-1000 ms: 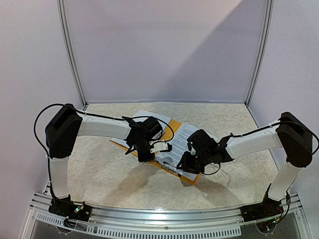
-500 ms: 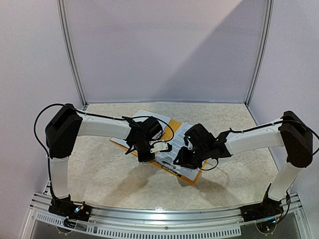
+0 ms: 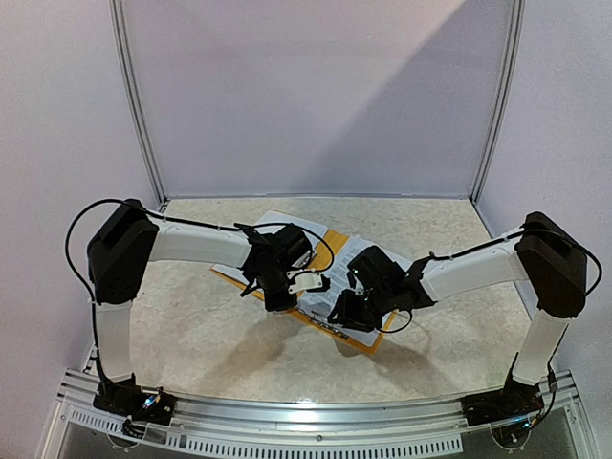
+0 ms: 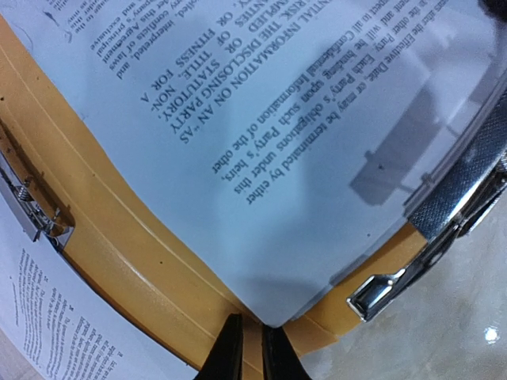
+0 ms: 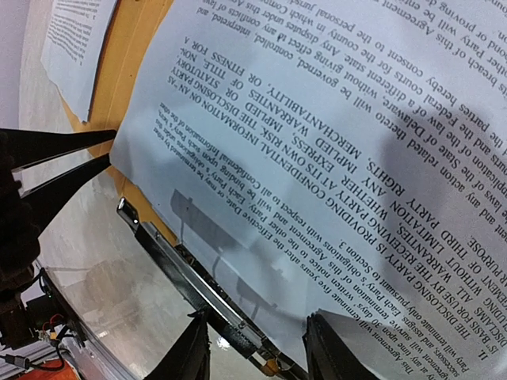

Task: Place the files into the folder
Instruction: Clamp the file in the folder with some files.

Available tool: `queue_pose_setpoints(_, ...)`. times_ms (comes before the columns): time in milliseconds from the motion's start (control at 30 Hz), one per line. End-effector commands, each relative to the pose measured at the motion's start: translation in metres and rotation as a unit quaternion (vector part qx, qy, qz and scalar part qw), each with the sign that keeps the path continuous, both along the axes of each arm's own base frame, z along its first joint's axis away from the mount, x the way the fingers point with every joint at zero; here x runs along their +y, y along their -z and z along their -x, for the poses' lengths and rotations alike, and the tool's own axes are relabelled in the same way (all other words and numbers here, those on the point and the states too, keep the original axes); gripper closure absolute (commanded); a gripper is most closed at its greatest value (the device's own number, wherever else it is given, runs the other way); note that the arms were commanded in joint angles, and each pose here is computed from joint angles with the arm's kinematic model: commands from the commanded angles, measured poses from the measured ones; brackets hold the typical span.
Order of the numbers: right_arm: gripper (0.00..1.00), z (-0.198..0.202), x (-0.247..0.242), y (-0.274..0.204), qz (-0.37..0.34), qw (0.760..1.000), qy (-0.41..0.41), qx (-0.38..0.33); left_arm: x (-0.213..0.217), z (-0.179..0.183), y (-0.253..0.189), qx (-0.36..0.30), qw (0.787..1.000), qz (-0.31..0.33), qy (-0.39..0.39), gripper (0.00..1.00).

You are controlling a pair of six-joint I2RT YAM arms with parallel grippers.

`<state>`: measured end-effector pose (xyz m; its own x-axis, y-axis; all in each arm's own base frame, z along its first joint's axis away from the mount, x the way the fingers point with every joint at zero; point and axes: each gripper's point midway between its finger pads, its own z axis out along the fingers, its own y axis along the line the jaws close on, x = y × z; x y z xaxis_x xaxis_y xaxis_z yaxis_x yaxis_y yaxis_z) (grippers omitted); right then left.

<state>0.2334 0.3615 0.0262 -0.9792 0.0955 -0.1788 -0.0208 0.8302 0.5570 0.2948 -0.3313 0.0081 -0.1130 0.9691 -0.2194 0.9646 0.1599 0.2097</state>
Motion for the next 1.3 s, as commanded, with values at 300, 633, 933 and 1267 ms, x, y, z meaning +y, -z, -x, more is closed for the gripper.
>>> queue_pose_setpoints(300, 0.60, 0.027, -0.042, 0.021, 0.051, 0.997, 0.040, 0.039, 0.010, 0.033, 0.039, 0.066, 0.997, -0.040, 0.020, 0.87)
queue_pose_setpoints(633, 0.59, 0.029, -0.051, 0.015, 0.075, 0.996, 0.039, 0.033, 0.010, 0.033, 0.039, 0.066, 0.997, -0.041, 0.020, 0.87)
queue_pose_setpoints(933, 0.59, 0.007, -0.012, -0.006, 0.035, 0.999, -0.005, -0.001, 0.011, 0.034, 0.039, 0.067, 0.997, -0.043, 0.021, 0.87)
queue_pose_setpoints(1267, 0.59, -0.012, -0.080, -0.032, 0.124, 0.990, 0.058, -0.035, 0.010, 0.034, 0.040, 0.068, 0.997, -0.043, 0.020, 0.87)
